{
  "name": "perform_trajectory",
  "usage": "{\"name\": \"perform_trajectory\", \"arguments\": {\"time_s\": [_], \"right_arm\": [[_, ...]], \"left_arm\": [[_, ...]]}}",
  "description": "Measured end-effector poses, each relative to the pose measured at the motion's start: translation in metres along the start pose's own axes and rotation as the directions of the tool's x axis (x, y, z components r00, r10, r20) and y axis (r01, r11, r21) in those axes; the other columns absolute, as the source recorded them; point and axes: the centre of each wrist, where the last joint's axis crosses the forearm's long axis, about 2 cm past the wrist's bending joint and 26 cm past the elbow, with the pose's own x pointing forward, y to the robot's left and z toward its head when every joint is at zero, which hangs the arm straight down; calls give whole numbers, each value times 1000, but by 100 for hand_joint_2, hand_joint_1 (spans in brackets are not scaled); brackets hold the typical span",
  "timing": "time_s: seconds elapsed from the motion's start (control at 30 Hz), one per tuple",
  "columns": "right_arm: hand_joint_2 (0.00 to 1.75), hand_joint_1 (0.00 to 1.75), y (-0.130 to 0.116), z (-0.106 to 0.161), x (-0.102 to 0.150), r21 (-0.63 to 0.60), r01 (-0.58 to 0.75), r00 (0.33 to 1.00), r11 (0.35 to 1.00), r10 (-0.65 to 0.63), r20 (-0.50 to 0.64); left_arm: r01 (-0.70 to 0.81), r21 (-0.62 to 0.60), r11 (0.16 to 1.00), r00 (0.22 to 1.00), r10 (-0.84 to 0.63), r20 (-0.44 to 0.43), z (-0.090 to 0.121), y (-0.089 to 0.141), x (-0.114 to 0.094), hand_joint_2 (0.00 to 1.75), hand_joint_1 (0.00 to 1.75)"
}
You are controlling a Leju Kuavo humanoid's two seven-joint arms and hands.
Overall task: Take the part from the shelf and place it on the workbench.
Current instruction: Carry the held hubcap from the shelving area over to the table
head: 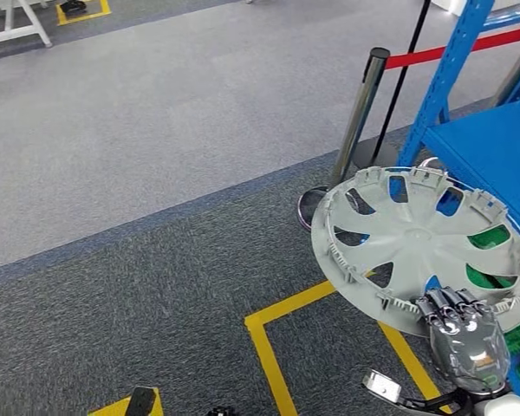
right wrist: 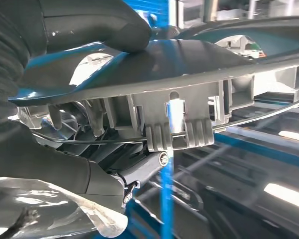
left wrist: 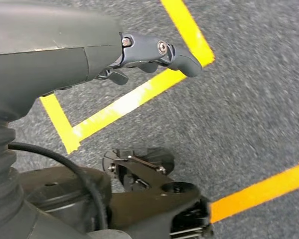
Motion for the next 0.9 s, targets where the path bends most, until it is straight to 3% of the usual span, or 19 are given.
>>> {"name": "perform_trajectory", "arguments": {"time_s": [0.9], "right_arm": [[175,175,-12,-18,2,-84,-60,994,995,67,86]], "left_arm": [[26,-4,1000,1000,-26,3,-1,0,3,175,0]]}}
